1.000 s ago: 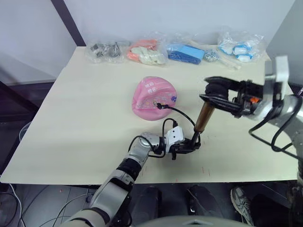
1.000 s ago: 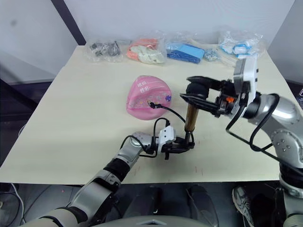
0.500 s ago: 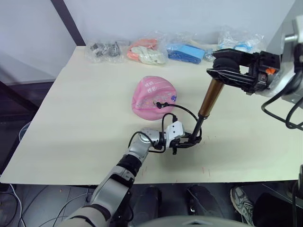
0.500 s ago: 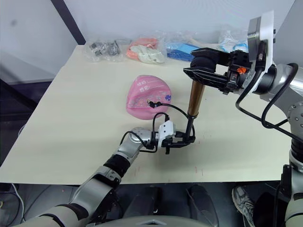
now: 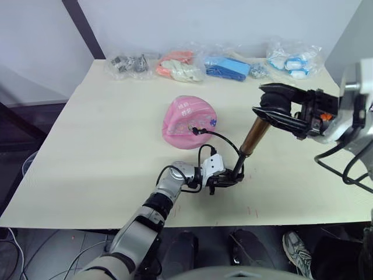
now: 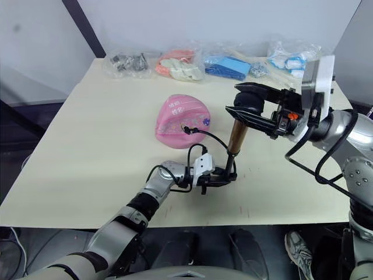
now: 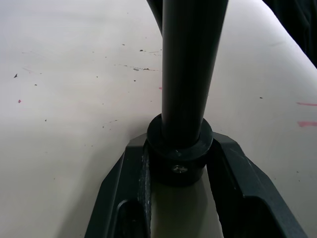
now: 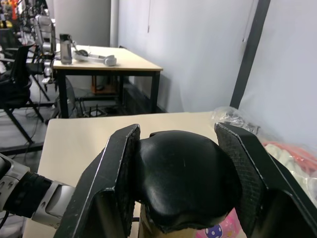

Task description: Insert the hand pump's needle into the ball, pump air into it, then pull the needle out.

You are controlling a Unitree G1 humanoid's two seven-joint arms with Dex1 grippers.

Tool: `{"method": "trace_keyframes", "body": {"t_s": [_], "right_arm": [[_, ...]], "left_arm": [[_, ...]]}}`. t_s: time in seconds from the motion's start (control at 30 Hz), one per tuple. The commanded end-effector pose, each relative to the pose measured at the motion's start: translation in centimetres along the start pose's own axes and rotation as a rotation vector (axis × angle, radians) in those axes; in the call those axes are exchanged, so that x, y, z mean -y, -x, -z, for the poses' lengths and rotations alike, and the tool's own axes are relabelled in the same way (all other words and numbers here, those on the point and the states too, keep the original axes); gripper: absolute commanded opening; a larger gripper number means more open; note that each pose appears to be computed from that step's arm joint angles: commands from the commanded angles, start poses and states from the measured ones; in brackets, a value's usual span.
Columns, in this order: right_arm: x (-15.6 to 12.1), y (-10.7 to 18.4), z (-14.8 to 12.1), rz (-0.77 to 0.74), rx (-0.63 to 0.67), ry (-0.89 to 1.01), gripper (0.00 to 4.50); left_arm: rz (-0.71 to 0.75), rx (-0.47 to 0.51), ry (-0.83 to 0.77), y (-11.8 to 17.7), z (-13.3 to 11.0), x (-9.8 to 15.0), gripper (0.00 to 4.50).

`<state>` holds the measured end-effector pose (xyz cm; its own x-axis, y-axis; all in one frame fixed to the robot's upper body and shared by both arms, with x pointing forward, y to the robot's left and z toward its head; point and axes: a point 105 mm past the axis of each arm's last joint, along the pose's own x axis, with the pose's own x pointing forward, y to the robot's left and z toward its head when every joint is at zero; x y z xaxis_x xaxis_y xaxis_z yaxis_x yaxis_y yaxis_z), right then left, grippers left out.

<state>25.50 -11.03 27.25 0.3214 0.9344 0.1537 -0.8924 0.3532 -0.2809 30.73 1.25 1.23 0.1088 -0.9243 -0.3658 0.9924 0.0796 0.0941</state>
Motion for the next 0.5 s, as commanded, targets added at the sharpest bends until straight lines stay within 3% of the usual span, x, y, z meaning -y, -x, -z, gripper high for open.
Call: {"method": "trace_keyframes", "body": {"t_s": [0.03,0.5], "right_arm": [[-0.7,-0.2,3.1,-0.002,-0.096,-0.055,1.93],[-2.9,0.0,10.7,-0.017,-0.283,-0.225,1.93]], "left_arm": [[0.061,-0.112,0.073,0.0,3.1,1.6,1.11],[0.096,-0.093,0.075,-0.9,2.9,2.6,1.11]]}}
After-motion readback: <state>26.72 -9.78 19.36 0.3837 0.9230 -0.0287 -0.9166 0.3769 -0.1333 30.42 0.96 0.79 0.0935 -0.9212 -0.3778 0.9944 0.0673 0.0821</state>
